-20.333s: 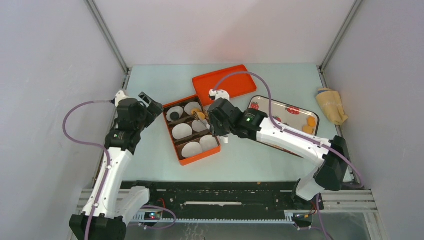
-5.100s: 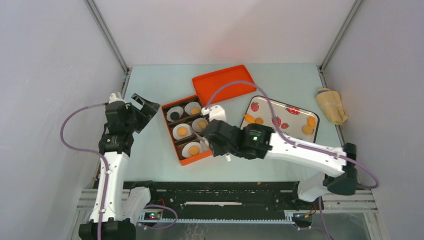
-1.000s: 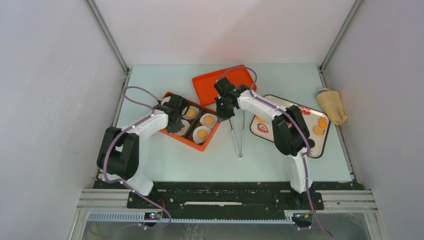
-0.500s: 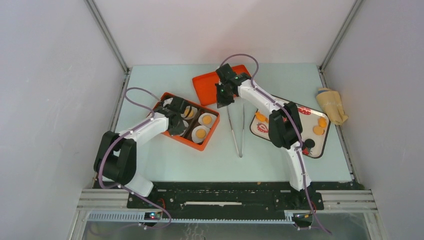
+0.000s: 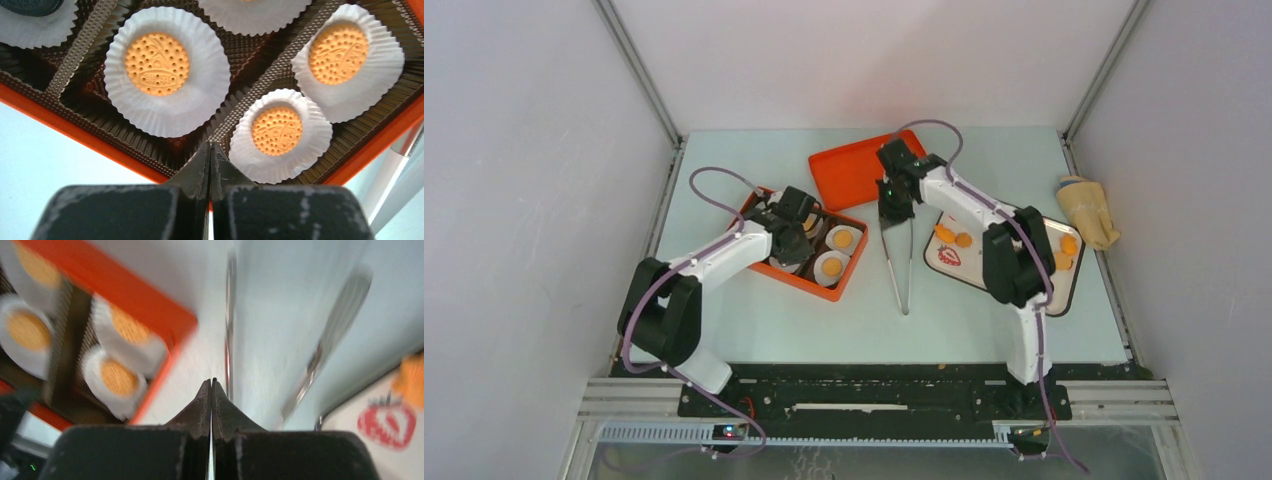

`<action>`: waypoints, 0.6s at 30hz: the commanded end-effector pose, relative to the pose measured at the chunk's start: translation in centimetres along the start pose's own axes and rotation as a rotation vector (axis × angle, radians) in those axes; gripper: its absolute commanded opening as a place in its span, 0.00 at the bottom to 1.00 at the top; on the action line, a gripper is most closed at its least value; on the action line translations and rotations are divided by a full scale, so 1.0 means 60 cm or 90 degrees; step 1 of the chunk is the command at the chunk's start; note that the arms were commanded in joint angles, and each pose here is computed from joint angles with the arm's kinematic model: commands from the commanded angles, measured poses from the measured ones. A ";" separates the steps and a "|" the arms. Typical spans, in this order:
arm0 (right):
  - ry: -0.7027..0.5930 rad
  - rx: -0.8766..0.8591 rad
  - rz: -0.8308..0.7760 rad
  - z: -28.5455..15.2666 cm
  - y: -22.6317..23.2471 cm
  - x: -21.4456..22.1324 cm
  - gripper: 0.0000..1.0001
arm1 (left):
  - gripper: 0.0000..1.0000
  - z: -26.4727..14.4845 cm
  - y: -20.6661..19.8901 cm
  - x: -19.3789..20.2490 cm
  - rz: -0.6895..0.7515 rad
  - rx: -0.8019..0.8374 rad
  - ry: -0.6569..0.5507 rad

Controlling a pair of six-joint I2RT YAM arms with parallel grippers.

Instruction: Pack the cookies

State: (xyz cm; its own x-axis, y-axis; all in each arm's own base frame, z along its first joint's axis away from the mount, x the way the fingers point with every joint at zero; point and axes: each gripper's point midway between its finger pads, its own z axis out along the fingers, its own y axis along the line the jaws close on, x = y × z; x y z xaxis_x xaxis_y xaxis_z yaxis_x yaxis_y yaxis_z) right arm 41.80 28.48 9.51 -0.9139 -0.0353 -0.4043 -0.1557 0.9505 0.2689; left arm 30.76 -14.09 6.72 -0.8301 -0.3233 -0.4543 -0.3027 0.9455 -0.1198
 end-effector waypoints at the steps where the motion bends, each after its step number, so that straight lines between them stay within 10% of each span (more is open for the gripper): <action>1: -0.018 -0.035 -0.048 -0.080 0.044 0.079 0.00 | 0.01 -0.036 -0.034 -0.035 -0.016 0.048 -0.037; 18: 0.057 -0.059 -0.055 -0.008 0.092 0.148 0.00 | 0.00 -0.007 0.057 -0.003 0.034 -0.114 -0.078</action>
State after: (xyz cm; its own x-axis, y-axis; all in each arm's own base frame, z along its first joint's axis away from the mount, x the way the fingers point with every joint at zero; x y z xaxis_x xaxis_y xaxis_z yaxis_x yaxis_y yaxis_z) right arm 31.12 31.52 6.97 -0.9300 -0.1706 -0.3257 -0.2679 0.9210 0.2827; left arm 30.22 -12.95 6.98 -0.8173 -0.2651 -0.5116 -0.3055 0.9522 -0.0054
